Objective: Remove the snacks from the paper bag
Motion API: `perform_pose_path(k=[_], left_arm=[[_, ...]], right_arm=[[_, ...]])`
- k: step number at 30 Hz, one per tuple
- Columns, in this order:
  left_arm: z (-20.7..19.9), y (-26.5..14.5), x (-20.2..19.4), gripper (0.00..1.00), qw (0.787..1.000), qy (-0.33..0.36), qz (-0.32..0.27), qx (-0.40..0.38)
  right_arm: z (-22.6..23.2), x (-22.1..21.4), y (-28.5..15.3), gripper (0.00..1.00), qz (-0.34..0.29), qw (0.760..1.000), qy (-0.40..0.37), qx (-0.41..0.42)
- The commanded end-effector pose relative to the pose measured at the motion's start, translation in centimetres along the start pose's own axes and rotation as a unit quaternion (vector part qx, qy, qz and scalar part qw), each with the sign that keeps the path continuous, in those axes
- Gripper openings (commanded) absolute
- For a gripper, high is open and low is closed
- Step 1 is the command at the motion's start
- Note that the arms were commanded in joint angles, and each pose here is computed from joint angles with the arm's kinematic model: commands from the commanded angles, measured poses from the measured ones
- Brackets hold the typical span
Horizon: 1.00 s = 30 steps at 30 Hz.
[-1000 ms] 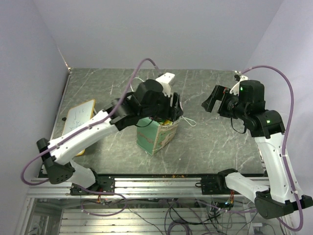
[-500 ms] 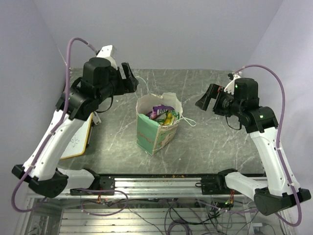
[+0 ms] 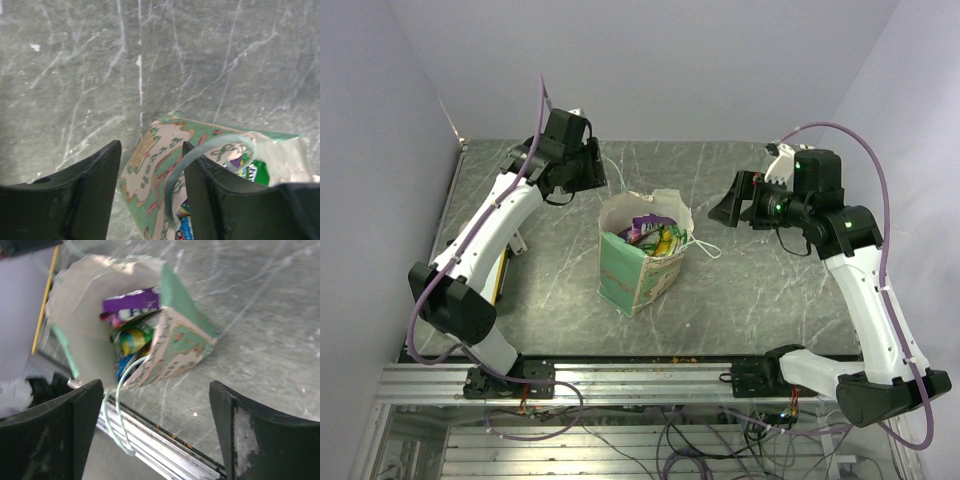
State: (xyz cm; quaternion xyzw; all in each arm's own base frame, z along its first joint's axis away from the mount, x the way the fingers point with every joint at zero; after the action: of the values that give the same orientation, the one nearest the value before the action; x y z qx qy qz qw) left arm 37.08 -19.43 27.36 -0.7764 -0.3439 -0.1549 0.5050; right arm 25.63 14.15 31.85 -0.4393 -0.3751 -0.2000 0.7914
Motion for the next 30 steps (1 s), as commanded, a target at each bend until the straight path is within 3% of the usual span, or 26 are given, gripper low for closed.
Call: perform_pose_path(k=[1,5,9,12,15,17,22,30], left_arm=[[-3.7,0.6,1.1,0.58,0.995,-0.035,-0.001,-0.092],[-5.3,1.5,0.8,0.53,0.990,-0.051,0.016,-0.128],[-6.3,1.8,0.8,0.51,0.987,-0.048,0.026,-0.151],[-6.9,2.0,0.8,0.45,0.986,-0.044,0.036,-0.159],[-7.3,1.5,1.3,0.39,0.985,-0.042,0.029,-0.167],[-7.5,1.0,1.7,0.32,0.984,-0.044,0.020,-0.172],[-8.4,-0.3,3.2,0.08,0.981,-0.046,-0.005,-0.190],[-9.9,-3.3,6.6,0.07,0.975,-0.038,-0.058,-0.212]], right_arm=[[4.8,0.0,-0.7,0.81,0.004,0.984,-0.083,0.159],[7.0,-1.3,-1.0,0.74,0.010,0.967,-0.116,0.225],[6.9,-2.9,-0.2,0.64,0.040,0.966,-0.147,0.210],[7.2,-3.6,0.2,0.53,0.059,0.963,-0.158,0.208],[7.7,-4.1,0.2,0.49,0.070,0.960,-0.157,0.221],[8.0,-4.3,0.0,0.42,0.075,0.959,-0.157,0.225],[7.8,-4.8,-0.4,0.37,0.078,0.960,-0.158,0.218],[8.6,-4.3,0.0,0.07,0.071,0.955,-0.157,0.243]])
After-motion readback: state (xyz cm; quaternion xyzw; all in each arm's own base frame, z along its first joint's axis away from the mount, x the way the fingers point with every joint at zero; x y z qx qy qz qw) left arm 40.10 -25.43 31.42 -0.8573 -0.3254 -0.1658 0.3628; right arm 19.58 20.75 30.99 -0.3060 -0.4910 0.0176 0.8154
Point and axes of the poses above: each gripper's point midway between its finger pads, its own y axis out along the fingers, its own z axis along the line the jaws close on, x = y × z, the point moved 1 cm from there along -y, back along the fingers, and after that the axes turned 10 degrees about -y, right-handed, at the moved point
